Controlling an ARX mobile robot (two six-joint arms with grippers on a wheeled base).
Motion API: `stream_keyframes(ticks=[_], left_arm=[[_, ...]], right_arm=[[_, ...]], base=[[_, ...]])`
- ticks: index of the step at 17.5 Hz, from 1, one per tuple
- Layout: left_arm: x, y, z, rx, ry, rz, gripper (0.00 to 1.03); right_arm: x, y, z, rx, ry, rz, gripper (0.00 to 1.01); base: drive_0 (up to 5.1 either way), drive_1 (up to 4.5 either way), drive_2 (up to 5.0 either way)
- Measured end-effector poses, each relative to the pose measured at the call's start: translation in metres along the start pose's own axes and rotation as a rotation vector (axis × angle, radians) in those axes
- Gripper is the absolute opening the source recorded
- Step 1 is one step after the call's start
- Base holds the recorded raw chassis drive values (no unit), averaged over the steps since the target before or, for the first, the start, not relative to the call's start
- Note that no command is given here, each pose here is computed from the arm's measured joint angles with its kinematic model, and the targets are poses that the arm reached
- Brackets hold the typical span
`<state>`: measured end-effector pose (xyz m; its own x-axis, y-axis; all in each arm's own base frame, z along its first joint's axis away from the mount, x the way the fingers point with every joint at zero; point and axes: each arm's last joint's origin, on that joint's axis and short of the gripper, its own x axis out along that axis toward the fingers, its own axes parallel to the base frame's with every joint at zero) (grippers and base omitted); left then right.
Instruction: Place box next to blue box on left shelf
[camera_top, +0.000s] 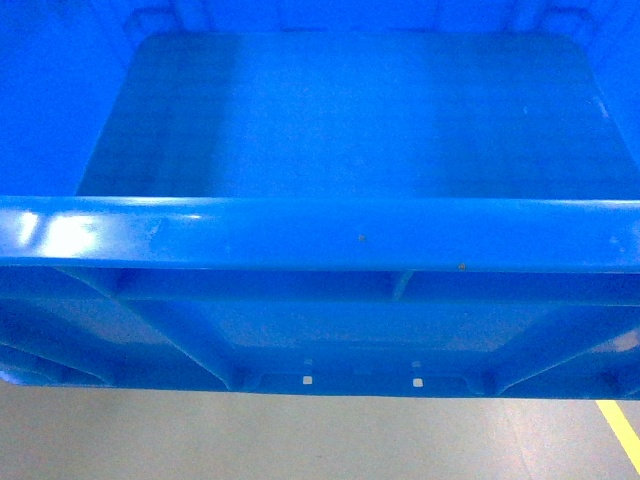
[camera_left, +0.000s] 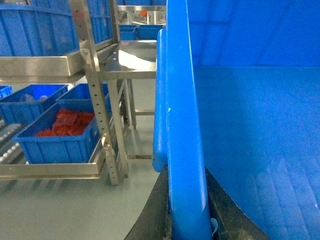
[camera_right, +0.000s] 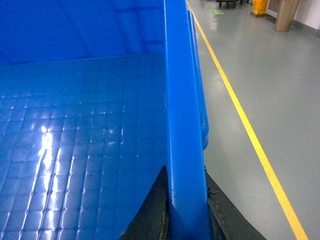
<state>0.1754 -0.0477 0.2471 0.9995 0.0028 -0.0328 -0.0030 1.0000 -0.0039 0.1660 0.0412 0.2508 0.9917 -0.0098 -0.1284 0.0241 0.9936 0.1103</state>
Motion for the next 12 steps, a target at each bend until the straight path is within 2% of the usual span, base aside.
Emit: stream_keyframes(ticks=[12], left_arm=[[0.0000,0.0000,-0.0004,0.001,0.003,0.001,0.08]], right_arm=[[0.0001,0.0000,-0.0002,0.000,0.001,0.000,0.10]], base=[[0.0,4.14,-4.2]])
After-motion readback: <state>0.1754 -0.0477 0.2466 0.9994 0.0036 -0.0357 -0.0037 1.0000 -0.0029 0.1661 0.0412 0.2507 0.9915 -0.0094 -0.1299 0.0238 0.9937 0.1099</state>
